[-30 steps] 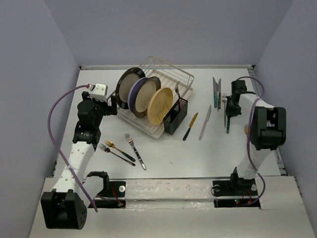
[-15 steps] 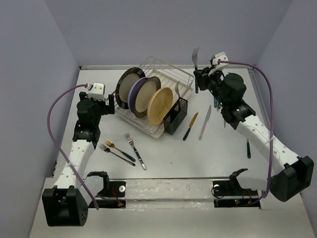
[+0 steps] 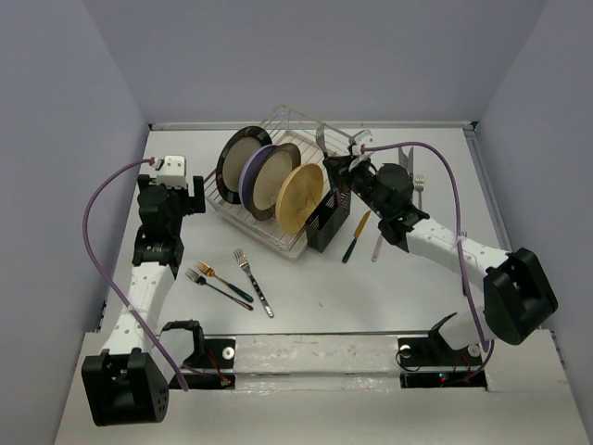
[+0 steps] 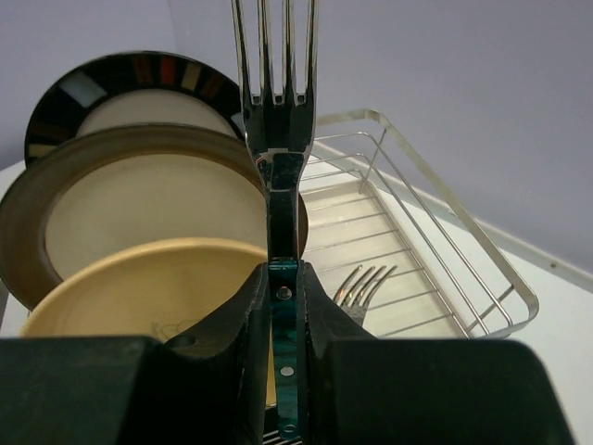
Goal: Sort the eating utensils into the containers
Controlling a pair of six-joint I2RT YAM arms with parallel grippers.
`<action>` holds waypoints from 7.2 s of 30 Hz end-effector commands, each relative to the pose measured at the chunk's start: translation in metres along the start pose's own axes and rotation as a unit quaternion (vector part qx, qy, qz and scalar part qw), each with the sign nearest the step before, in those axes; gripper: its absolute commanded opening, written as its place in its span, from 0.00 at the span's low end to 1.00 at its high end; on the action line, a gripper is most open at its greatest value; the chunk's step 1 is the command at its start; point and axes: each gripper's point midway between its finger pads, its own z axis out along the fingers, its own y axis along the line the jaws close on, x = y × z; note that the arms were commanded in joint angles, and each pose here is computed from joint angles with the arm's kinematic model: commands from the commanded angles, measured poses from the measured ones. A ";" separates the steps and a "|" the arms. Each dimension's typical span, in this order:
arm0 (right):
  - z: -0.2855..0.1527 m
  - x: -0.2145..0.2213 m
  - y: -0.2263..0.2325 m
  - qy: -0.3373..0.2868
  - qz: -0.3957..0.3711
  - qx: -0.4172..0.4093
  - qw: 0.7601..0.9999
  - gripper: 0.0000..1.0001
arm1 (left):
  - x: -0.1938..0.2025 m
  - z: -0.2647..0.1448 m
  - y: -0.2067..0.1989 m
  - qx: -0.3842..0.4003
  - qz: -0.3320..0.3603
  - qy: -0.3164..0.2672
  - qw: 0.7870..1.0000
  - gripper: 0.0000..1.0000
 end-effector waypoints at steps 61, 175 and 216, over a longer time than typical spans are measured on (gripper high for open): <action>-0.152 0.204 -0.247 0.396 0.214 0.327 0.831 0.46 | -0.019 -0.006 0.005 -0.005 0.005 -0.043 0.999 0.99; -0.330 0.208 -0.251 0.591 0.211 0.429 0.650 0.77 | 0.032 0.006 0.009 -0.005 0.032 0.003 0.999 0.99; -0.170 0.222 -0.275 0.479 0.124 0.298 0.816 0.00 | 0.021 -0.002 0.024 -0.039 0.047 -0.028 0.998 0.99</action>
